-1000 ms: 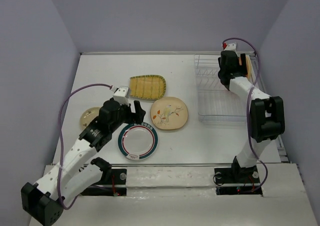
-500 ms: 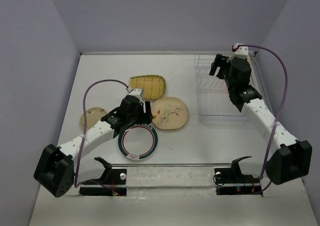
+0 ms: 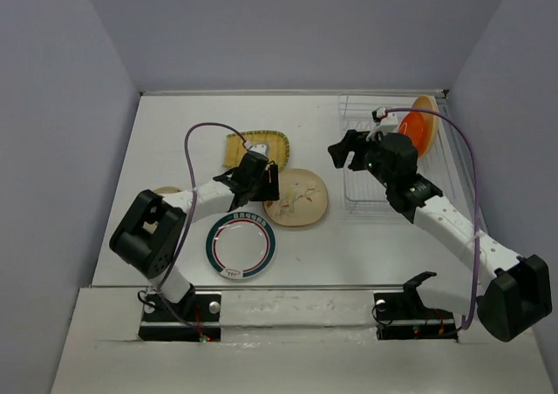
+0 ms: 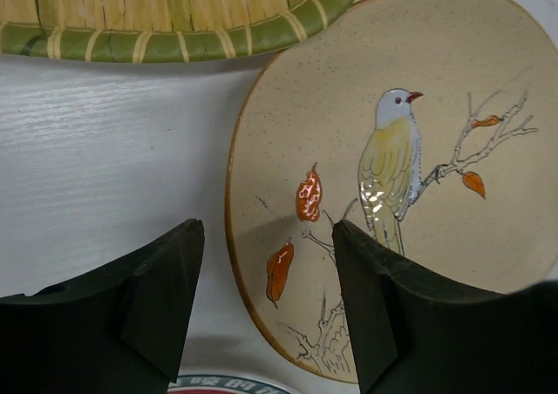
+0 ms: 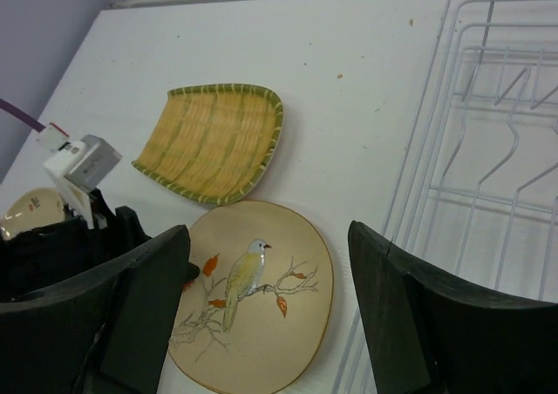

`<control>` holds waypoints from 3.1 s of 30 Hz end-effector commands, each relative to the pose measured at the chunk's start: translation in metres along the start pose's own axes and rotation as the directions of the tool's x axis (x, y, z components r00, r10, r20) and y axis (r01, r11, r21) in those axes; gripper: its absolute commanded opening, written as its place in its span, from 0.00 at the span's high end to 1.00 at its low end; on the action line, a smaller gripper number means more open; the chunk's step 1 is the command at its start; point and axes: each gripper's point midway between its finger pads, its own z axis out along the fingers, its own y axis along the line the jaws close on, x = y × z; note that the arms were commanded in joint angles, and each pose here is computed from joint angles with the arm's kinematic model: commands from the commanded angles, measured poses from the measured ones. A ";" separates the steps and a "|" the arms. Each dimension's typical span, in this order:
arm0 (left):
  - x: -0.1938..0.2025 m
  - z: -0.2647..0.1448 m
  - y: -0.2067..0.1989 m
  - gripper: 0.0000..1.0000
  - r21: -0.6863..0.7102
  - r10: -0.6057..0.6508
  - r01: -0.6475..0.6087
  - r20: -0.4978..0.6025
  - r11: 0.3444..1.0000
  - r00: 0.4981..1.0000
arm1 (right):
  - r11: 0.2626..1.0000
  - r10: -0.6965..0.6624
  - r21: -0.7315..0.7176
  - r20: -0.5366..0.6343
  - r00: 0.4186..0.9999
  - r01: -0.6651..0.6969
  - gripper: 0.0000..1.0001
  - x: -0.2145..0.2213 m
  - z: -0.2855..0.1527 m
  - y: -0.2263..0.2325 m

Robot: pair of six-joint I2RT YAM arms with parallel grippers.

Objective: Load the plates into the dish rack

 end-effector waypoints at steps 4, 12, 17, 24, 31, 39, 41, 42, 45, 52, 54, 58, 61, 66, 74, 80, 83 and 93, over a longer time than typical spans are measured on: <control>-0.005 0.025 -0.010 0.38 0.069 -0.023 0.024 -0.017 0.997 1.000 | 0.994 0.028 -0.103 0.063 0.998 -0.022 0.22 -0.019 -0.006 0.021; 0.008 0.025 -0.010 0.94 0.108 -0.067 0.070 -0.025 0.992 0.997 | 0.994 0.024 -0.110 0.024 0.999 -0.021 0.22 -0.012 -0.008 0.023; 0.000 -0.010 -0.008 0.94 0.161 -0.109 0.101 0.041 0.982 0.993 | 0.982 -0.029 -0.188 -0.037 0.999 0.022 0.21 -0.006 -0.014 0.036; -0.043 -0.075 -0.013 0.94 0.281 -0.186 0.127 0.197 0.951 0.963 | 0.924 -0.123 -0.380 -0.184 0.975 0.045 0.16 0.030 -0.014 0.062; -0.079 -0.138 -0.002 0.94 0.414 -0.260 0.114 0.316 0.903 0.912 | 0.786 -0.253 -0.618 -0.278 0.927 0.029 0.16 0.059 -0.007 0.092; -0.105 -0.199 -0.006 0.95 0.494 -0.235 0.002 0.410 0.869 0.881 | 0.804 -0.250 -0.594 -0.381 0.890 -0.028 0.15 0.080 0.037 0.086; -0.107 -0.209 -0.011 0.95 0.524 -0.234 -0.024 0.420 0.852 0.877 | 0.808 -0.235 -0.587 -0.401 0.886 -0.051 0.15 0.083 0.040 0.086; -0.109 -0.216 -0.014 0.95 0.532 -0.232 -0.038 0.432 0.846 0.872 | 0.805 -0.223 -0.589 -0.420 0.880 -0.077 0.16 0.087 0.040 0.088; -0.114 -0.229 -0.019 0.95 0.556 -0.230 -0.074 0.456 0.828 0.860 | 0.736 -0.189 -0.660 -0.414 0.891 -0.151 0.24 0.083 0.030 0.106; -0.120 -0.250 -0.030 0.95 0.589 -0.212 -0.149 0.498 0.794 0.841 | 0.423 -0.116 -0.837 -0.431 0.895 -0.348 0.53 0.065 -0.022 0.149; -0.120 -0.252 -0.032 0.95 0.594 -0.206 -0.160 0.501 0.789 0.841 | 0.357 -0.113 -0.872 -0.397 0.911 -0.336 0.53 0.061 -0.030 0.153; -0.122 -0.256 -0.038 0.95 0.591 -0.190 -0.184 0.513 0.785 0.837 | 0.312 -0.097 -0.860 -0.451 0.887 -0.403 0.92 0.052 -0.042 0.159; -0.118 -0.255 -0.039 0.72 0.559 -0.144 -0.213 0.527 0.801 0.838 | 0.324 -0.076 -0.877 -0.399 0.914 -0.356 0.93 0.032 -0.047 0.166; -0.111 -0.252 -0.021 0.01 0.385 -0.037 -0.238 0.586 0.892 0.809 | 0.717 0.030 -0.679 -0.193 0.981 -0.155 0.93 -0.046 -0.004 0.122; -0.083 -0.229 0.008 0.01 0.244 0.024 -0.204 0.585 0.948 0.811 | 0.973 -0.086 0.219 0.056 0.995 0.072 0.93 -0.131 0.004 -0.054; -0.076 -0.236 -0.003 0.01 0.257 0.047 -0.243 0.589 0.935 0.807 | 0.672 -0.315 0.726 0.102 0.944 0.146 0.93 -0.196 -0.045 -0.149; -0.072 -0.240 -0.009 0.01 0.274 0.054 -0.265 0.593 0.924 0.803 | 0.559 -0.377 0.803 0.024 0.926 0.207 0.93 -0.208 -0.055 -0.178; -0.071 -0.244 -0.010 0.01 0.263 0.059 -0.267 0.602 0.927 0.796 | 0.483 -0.399 0.801 -0.158 0.903 0.354 0.93 -0.183 -0.021 -0.221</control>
